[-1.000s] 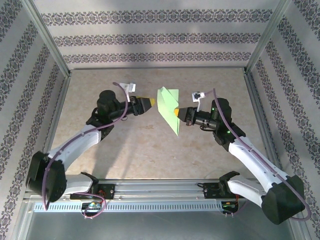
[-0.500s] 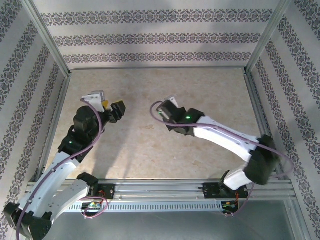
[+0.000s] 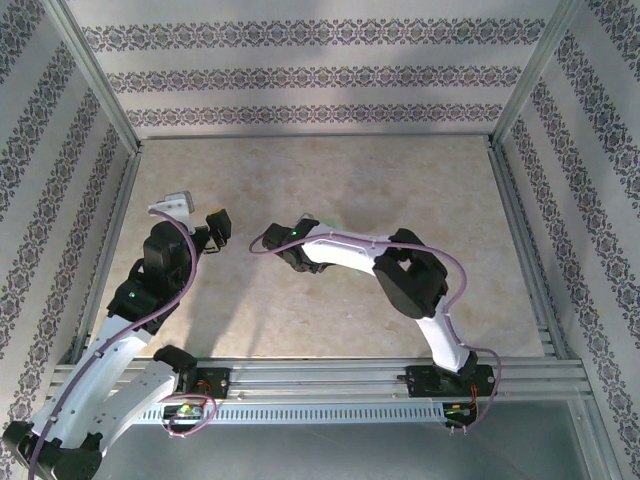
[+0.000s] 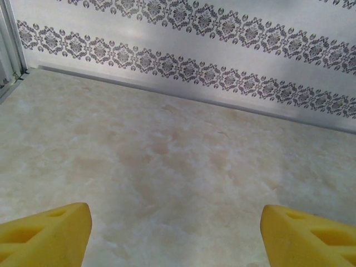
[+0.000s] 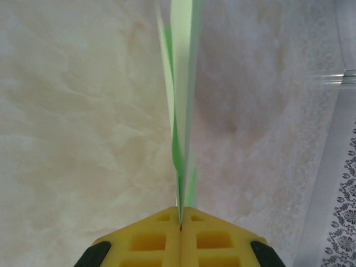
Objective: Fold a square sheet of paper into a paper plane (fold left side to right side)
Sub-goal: Turn over the paper at the center of the table.
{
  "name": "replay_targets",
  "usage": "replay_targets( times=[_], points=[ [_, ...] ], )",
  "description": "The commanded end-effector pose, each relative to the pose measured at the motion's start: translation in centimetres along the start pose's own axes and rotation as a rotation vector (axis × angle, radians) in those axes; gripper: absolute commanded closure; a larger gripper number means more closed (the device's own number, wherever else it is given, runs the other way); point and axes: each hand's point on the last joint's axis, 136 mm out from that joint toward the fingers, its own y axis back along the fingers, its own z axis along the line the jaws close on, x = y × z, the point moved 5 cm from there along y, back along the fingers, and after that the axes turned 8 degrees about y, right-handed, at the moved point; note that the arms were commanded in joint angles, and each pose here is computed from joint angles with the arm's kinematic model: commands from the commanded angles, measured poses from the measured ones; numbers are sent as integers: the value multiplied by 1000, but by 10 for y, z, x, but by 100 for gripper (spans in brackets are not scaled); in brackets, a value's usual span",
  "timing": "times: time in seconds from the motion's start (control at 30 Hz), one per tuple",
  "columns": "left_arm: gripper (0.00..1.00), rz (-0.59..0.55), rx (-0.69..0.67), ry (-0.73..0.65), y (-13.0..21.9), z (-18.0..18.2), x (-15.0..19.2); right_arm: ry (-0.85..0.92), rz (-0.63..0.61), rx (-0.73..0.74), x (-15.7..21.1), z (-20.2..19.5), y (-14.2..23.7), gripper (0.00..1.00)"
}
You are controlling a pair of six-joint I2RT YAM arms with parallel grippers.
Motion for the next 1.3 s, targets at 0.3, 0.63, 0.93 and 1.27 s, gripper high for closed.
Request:
replay_targets(
  times=[0.3,0.63,0.93,1.27],
  points=[
    [22,78,47,-36,-9,-13,0,-45,59,-225,7,18,13,52],
    [18,188,154,22,-27,-33,17,-271,-39,-452,32,-27,48,25],
    [20,376,220,152,-61,-51,54,-567,-264,-584,69,-92,60,19],
    [28,619,401,422,-107,-90,130,-1067,-506,-760,129,-135,35,2]
  ],
)
